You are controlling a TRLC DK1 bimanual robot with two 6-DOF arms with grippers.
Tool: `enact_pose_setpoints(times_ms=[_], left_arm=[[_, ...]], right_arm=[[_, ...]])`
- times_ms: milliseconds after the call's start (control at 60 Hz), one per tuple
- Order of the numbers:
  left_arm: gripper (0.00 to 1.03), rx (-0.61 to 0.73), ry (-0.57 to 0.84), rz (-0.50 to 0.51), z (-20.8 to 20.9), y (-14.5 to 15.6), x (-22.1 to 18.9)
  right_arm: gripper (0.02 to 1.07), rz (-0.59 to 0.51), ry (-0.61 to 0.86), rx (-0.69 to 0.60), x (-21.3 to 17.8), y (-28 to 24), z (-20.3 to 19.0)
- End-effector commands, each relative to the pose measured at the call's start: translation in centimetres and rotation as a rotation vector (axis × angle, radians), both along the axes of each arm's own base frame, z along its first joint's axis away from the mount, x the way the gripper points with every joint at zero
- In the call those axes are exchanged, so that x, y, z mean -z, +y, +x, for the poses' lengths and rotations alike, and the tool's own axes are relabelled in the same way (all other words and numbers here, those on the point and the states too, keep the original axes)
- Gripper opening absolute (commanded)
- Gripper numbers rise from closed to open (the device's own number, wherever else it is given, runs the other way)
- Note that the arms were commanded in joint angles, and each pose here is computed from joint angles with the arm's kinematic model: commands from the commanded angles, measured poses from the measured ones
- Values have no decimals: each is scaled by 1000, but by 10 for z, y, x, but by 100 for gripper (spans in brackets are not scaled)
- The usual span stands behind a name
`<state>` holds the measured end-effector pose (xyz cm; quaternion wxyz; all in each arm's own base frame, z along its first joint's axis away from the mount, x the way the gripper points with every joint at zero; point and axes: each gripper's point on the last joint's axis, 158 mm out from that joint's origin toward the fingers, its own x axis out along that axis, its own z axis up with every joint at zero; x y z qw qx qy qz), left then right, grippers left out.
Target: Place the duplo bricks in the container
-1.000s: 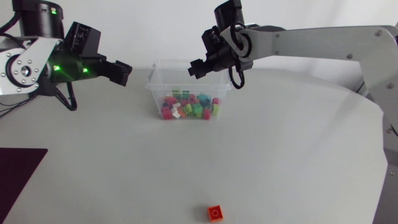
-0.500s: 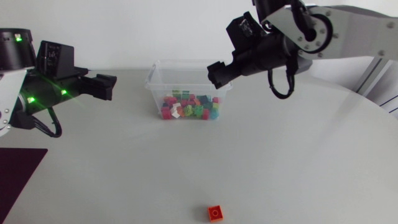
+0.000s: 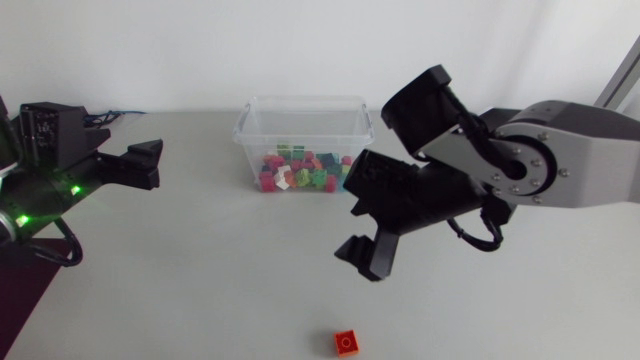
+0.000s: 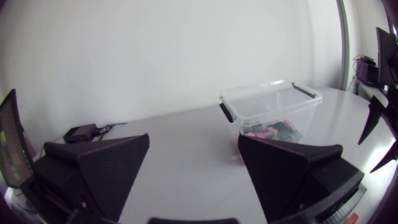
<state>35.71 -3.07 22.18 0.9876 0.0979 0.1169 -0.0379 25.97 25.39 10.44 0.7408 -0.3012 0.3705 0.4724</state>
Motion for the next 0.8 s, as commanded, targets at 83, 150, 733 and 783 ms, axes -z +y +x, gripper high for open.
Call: enact_pose_setpoints(times_ms=[83,150,733,783], left_arm=[[99,-10,-29,-29,-23,1,11],[99,-10,-45,-35,-29,2,13],[98,-28,-137,-70,-72,12,33],[97,-33,-145,-72,-73,13,33]], right_arm=[[102,-157,60,-260,37,-6,-54],[102,-199,94,-316,49,-7,-68],[102,-451,222,-435,103,-19,-111],[102,-463,227,-436,107,-19,-113]])
